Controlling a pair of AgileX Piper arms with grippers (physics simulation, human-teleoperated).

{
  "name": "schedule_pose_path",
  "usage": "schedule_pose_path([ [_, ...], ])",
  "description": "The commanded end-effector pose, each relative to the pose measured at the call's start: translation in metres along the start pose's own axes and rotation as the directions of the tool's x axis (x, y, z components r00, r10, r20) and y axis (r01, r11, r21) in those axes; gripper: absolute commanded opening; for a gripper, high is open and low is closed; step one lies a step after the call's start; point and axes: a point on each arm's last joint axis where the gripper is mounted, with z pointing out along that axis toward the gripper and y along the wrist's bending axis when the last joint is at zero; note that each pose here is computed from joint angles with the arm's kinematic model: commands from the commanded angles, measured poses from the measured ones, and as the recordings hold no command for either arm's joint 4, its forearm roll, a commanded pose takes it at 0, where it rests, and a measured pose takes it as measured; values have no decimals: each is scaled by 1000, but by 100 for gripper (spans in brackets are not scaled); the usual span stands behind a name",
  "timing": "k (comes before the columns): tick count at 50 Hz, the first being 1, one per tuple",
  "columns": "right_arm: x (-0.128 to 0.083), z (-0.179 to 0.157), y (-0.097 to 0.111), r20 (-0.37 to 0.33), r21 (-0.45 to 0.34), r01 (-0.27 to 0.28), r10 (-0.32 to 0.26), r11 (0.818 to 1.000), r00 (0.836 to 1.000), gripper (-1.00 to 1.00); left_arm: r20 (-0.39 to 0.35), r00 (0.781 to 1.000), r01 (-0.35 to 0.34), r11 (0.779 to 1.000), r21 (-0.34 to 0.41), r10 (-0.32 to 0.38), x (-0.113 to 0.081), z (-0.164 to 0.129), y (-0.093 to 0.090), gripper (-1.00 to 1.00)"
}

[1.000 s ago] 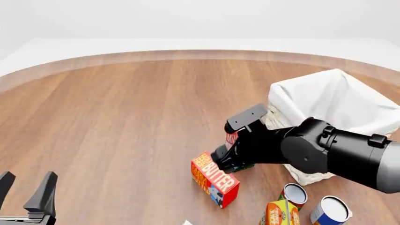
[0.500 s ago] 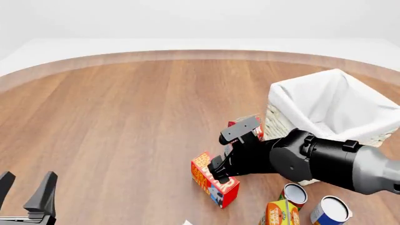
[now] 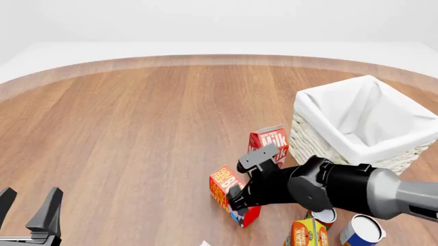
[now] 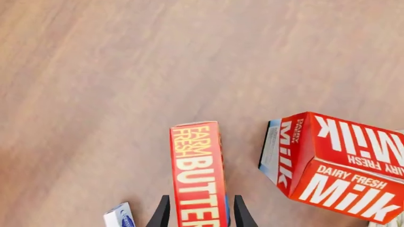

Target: Pick up the cream cheese box and the butter, and put them in the basket.

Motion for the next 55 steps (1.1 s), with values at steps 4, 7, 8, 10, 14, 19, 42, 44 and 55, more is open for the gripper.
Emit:
schedule_pose_path([
  [4,12,15,2,-27,-4,-9,9,1000,1000,100,0,1000,0,1000,0,0,0,0,0,100],
  [7,12,15,1,-28,0,-11,11,1000,1000,100,0,1000,0,1000,0,0,0,0,0,100],
  [8,12,16,1,-28,-1,-11,11,1000,1000,100,0,1000,0,1000,0,0,0,0,0,100],
  [10,13,16,2,-29,-4,-12,12,1000,1000,100,0,1000,0,1000,0,0,0,0,0,100],
  [14,13,18,2,-29,-3,-10,10,1000,1000,100,0,1000,0,1000,0,0,0,0,0,100],
  [19,13,20,2,-28,-3,-11,11,1000,1000,100,0,1000,0,1000,0,0,0,0,0,100],
  [42,10,15,5,-15,-10,-6,6,1000,1000,-100,0,1000,0,1000,0,0,0,0,0,100],
  [44,8,12,6,-12,-12,-2,2,1000,1000,-100,0,1000,0,1000,0,0,0,0,0,100],
  [55,-5,-3,11,13,-22,25,-25,999,1000,-100,0,1000,0,1000,0,0,0,0,0,100],
])
